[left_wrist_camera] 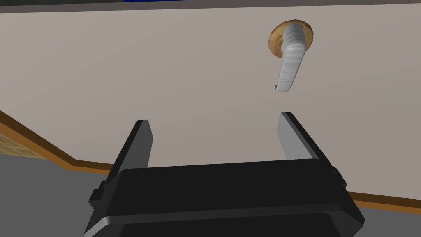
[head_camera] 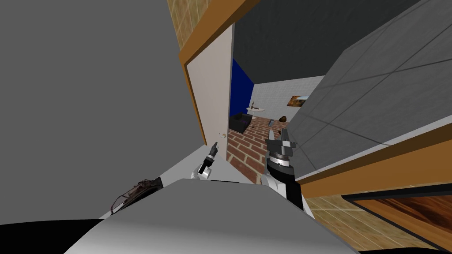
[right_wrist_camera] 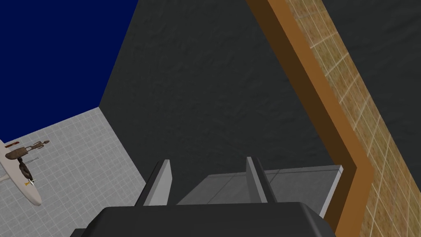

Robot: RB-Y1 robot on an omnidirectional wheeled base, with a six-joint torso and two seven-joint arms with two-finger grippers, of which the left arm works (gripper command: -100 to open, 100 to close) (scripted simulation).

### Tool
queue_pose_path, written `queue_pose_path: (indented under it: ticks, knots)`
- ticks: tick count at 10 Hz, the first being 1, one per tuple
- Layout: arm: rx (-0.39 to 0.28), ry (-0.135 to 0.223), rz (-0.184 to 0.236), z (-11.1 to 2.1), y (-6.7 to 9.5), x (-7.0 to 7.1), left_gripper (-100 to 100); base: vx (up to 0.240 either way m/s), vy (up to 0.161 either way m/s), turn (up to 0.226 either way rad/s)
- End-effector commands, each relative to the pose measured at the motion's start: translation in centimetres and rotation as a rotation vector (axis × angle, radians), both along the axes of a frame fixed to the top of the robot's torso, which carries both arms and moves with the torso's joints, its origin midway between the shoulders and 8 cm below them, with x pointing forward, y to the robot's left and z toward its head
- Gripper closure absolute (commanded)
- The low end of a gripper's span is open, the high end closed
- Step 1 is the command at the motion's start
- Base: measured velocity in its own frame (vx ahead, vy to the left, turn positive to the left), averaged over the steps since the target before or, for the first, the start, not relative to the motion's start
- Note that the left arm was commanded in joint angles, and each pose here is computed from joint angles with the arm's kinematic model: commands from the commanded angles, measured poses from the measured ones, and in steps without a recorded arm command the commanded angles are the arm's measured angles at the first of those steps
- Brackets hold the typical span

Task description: Push the door open

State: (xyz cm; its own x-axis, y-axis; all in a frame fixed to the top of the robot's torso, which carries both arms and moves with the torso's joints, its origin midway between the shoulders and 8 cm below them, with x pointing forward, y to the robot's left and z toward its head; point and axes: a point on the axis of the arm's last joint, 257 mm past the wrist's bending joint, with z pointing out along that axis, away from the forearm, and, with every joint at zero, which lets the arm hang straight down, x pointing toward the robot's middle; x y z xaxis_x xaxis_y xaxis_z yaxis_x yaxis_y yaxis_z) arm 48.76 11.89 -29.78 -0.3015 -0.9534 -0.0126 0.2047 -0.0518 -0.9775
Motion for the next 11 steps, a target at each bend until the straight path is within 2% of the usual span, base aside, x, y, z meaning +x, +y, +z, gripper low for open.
queue_pose_path:
  ticks: [1,2,11]
  knots:
    - [0.003,0.015,-0.008,-0.9,-0.1,0.0,-100,0.048,0.075,-0.07]
    - [0.003,0.015,-0.008,-0.9,-0.1,0.0,-100,0.033,0.049,-0.02]
    - [0.025,0.096,-0.051,-4.7,-1.4,-0.3,-100,0.055,0.073,-0.08]
